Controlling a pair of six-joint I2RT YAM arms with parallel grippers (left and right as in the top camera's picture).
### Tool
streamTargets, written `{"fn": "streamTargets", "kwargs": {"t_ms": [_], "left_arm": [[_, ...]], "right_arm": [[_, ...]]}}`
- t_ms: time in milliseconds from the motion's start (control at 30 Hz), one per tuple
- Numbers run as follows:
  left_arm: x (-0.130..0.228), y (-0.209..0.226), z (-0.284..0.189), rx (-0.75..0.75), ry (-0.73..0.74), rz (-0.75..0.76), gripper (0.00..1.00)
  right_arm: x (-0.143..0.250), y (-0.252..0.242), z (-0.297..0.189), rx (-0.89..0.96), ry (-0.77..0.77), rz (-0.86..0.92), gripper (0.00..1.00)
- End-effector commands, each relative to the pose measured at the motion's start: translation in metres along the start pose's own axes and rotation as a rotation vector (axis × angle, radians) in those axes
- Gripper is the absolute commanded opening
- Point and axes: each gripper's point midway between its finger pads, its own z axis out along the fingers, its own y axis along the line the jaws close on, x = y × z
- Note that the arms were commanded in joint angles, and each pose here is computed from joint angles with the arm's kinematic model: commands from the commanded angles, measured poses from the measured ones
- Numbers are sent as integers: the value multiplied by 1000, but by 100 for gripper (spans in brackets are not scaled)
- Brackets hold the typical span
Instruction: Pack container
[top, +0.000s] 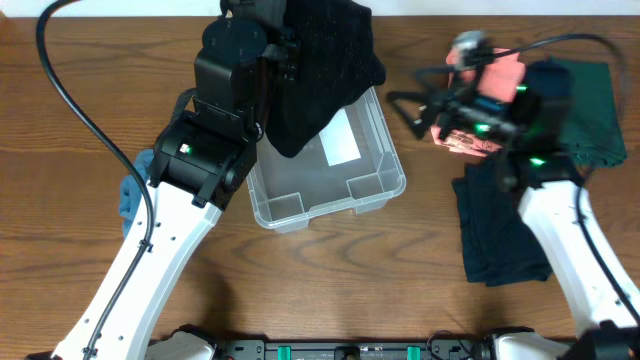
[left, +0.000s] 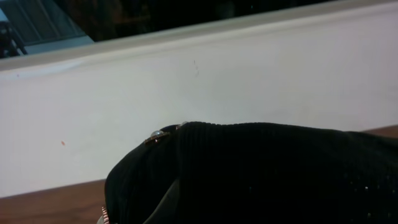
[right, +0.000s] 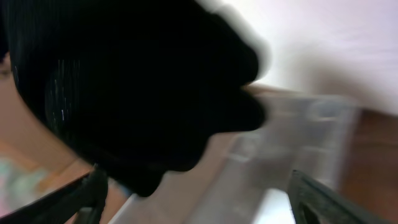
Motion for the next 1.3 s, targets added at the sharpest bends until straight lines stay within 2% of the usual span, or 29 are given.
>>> {"fn": "streamTargets", "kwargs": {"t_ms": [0,100,267,400,533,667,867,1000,1200,1267], "left_arm": [[-31,3,-6,-8,-94,-21,6],[-37,2,-1,-16,-127,40,6],[-56,2,0,-27,-210,74,6],[-55,-2,3,-21,-210,71,6],[-51,-4,6,-17,-200,71,6],[-55,2,6,-50,-211,96,6],[-68,28,-1,-218,-244,184,6],[-72,33,-2,-247,-259,170,6],[-77,51,-8,-345,-271,147,6],[-75,52,-8,-346,-271,93,6]], "right_arm": [[23,43,25,-196,93,-6,82],[34,59,39,-231,122,-25,70],[50,80,51,-280,168,-15,65],[65,92,67,-271,195,-50,43],[76,85,84,-179,199,-49,31],[82,97,91,-211,209,-61,30],[86,111,87,-290,233,-54,26],[86,119,84,-335,244,-34,20],[85,121,84,-347,238,-44,18],[81,115,87,-308,219,-52,12]]}}
